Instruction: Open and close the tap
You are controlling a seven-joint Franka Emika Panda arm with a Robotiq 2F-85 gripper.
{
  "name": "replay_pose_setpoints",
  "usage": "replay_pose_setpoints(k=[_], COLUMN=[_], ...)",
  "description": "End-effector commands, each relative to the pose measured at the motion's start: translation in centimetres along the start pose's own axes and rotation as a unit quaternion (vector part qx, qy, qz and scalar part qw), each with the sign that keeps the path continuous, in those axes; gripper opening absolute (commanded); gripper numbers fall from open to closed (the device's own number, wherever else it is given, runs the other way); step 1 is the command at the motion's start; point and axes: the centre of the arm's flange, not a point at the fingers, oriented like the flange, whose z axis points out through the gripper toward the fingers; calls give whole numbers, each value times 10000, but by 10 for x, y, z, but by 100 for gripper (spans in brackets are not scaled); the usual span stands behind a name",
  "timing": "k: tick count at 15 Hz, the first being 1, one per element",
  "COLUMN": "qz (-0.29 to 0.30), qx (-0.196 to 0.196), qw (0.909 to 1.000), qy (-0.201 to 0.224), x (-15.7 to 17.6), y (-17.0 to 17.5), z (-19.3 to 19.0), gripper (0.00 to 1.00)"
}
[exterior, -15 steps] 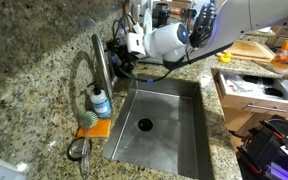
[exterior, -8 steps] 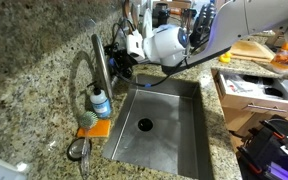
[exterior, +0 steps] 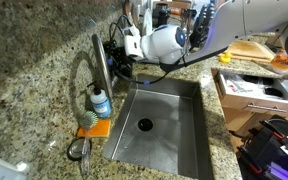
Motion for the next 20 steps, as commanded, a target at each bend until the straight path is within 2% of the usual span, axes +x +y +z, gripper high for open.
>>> replay_pose_setpoints(k=[1, 4, 6, 8, 9, 12, 14, 18, 20], qz=[-15, 7, 486, 751, 531, 729, 419, 428, 279], qx=[-33, -97, -7, 23, 7, 32, -18, -153, -64], qw=[10000, 9999, 9986, 9970, 9986, 9973, 9991, 9983, 9976], qy=[-25, 28, 207, 162, 83, 121, -94, -365, -630], x=[-2, -4, -12, -17, -3, -8, -3, -9, -11], y=[1, -1, -11, -23, -17, -27, -23, -16, -18], z=[1, 6, 11, 12, 9, 11, 15, 16, 15], gripper=[100, 100, 100, 100, 100, 100, 100, 100, 100])
